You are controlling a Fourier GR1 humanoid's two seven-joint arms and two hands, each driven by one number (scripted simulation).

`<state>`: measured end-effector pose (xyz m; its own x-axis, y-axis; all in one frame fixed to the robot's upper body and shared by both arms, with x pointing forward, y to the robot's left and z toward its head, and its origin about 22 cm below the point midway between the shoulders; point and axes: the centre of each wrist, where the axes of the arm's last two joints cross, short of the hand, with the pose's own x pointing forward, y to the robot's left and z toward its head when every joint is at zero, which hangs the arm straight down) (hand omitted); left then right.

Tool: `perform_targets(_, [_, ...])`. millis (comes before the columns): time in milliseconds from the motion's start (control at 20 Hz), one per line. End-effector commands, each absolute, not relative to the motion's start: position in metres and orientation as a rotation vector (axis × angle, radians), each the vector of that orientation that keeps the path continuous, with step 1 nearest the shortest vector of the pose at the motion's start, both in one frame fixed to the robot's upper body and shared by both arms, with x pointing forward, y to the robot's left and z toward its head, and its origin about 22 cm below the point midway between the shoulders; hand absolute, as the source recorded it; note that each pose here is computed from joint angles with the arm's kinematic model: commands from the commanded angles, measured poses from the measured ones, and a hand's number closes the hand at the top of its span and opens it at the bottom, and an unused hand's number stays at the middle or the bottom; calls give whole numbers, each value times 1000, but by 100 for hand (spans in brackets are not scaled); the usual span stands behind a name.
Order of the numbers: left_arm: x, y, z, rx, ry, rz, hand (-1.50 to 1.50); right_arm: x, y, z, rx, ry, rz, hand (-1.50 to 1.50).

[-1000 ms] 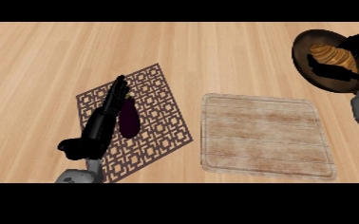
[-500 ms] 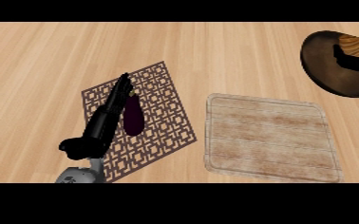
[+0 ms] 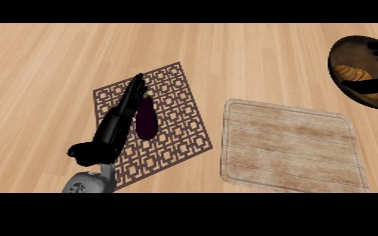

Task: Pick the croissant from the cutting board and place it in the pan

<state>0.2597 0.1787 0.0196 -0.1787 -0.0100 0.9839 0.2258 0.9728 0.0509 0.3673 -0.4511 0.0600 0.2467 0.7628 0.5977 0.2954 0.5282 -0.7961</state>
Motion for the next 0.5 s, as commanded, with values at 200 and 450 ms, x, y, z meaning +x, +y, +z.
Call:
perform_targets(200, [259,172,25,-165,-1751,-204,0,375,-440,59,-868,-1477,315,-150])
perform_targets(450, [265,184,25,-134,-1750,-171,0,372,-457,76,-787,-1645,96,-150])
